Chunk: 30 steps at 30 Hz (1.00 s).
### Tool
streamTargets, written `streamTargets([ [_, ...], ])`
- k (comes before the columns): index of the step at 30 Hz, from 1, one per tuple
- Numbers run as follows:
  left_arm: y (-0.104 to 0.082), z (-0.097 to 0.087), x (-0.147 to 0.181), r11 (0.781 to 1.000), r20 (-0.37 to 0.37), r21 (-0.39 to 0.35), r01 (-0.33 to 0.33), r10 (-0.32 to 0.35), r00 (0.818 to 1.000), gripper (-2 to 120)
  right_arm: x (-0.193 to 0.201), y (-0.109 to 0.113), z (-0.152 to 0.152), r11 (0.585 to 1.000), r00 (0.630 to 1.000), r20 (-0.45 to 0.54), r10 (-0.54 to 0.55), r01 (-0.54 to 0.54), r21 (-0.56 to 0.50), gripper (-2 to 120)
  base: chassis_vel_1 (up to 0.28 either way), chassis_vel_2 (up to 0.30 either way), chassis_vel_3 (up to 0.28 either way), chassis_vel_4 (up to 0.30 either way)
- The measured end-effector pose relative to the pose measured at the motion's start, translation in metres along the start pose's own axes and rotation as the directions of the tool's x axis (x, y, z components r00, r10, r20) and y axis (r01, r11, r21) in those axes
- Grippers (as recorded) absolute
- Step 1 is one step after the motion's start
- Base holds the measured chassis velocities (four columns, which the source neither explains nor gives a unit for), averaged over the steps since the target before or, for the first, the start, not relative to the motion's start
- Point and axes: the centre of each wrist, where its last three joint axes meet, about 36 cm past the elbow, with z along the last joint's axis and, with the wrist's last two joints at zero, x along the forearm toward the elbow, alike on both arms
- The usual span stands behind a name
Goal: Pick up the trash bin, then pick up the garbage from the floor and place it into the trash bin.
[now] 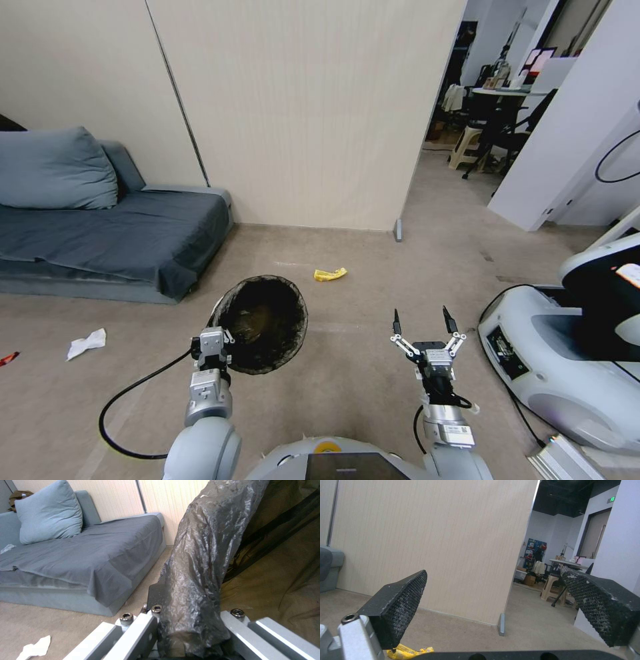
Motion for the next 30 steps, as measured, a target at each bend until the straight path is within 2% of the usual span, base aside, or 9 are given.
streamTargets([
  [12, -0.0009, -0.0004, 0.0003, 1.000, 0.001, -0.004, 0.009, -0.009, 1.000, 1, -0.0019, 0.0009, 0.0005, 1.000, 1.000, 0.010, -0.002, 0.002, 0.000, 100, -0.214, 0.202, 0.203, -0.194],
  [30, -0.0021, 0.0010, -0.0007, 1.000, 0.000, -0.004, 0.010, -0.010, 1.000, 1, -0.0014, -0.0012, 0.0031, 1.000, 1.000, 0.020, -0.015, 0.014, 0.010, 100, -0.294, 0.299, 0.299, -0.299],
])
